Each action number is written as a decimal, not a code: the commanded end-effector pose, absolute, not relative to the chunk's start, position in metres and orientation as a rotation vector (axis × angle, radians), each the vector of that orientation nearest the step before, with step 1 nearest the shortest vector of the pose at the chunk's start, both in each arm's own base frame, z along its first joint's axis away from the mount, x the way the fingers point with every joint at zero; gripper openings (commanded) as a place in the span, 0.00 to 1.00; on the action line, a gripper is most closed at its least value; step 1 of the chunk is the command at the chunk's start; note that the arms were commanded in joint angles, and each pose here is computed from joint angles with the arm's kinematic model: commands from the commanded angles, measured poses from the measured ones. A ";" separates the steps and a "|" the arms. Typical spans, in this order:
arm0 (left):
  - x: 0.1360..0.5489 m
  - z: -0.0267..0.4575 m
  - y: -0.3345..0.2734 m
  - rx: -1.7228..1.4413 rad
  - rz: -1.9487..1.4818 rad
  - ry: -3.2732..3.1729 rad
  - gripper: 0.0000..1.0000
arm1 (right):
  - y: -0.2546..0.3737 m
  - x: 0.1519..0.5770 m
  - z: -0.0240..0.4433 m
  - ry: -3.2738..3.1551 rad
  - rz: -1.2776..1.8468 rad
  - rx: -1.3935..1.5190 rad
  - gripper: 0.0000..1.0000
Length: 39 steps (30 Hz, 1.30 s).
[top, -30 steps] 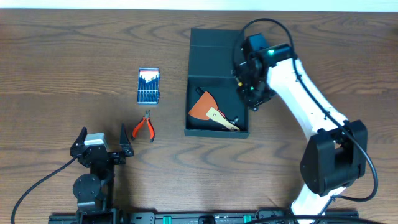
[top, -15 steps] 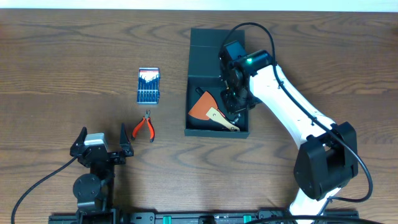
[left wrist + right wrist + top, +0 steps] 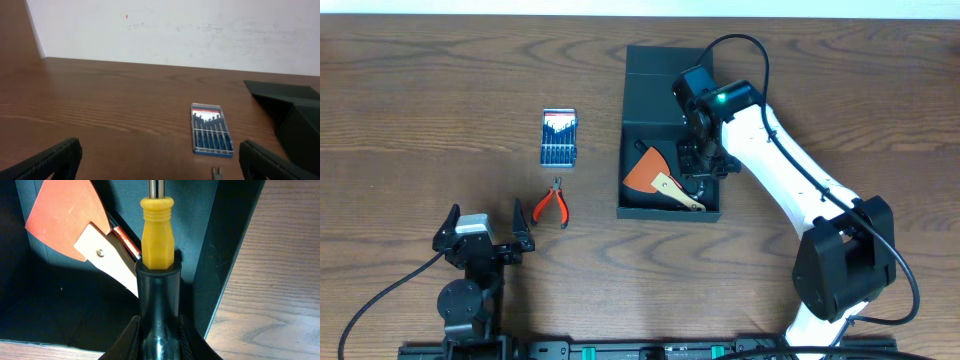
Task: Pack container
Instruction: 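Carry the screwdriver over the black box with the right gripper, then lower the screwdriver into the box, release, and raise the right arm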
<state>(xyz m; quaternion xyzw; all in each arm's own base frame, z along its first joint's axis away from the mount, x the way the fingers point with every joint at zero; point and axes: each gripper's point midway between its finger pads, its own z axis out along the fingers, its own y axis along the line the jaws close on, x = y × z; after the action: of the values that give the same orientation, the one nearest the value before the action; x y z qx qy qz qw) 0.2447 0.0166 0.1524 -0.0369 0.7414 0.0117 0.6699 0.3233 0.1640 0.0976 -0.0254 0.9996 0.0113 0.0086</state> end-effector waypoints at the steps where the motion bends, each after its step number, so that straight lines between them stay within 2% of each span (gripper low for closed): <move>1: 0.244 0.138 0.013 -0.059 0.025 1.718 0.98 | 0.172 0.326 0.103 3.110 0.072 -0.027 0.01; 23: 0.244 0.138 0.013 -0.059 0.025 1.718 0.99 | 0.165 0.301 0.061 3.182 0.016 -0.031 0.01; 24: 0.244 0.138 0.013 -0.059 0.025 1.718 0.99 | 0.165 0.301 0.060 3.184 0.014 -0.031 0.04; 26: 0.244 0.138 0.013 -0.059 0.025 1.718 0.98 | 0.164 0.300 0.060 3.185 0.013 -0.032 0.37; 30: 0.244 0.138 0.013 -0.059 0.025 1.718 0.99 | 0.165 0.301 0.060 3.183 0.015 -0.033 0.52; 33: 0.244 0.138 0.013 -0.059 0.025 1.718 0.99 | 0.165 0.301 0.060 3.183 0.015 -0.033 0.55; 39: 0.244 0.138 0.013 -0.059 0.025 1.718 0.99 | 0.168 0.302 0.060 3.179 0.040 -0.034 0.53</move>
<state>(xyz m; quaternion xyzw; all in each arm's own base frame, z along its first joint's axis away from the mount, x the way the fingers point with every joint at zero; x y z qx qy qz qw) 0.2447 0.0166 0.1524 -0.0369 0.7414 0.0117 0.6699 0.3036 0.1632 0.0610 -0.0088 0.9998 0.0075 -0.0175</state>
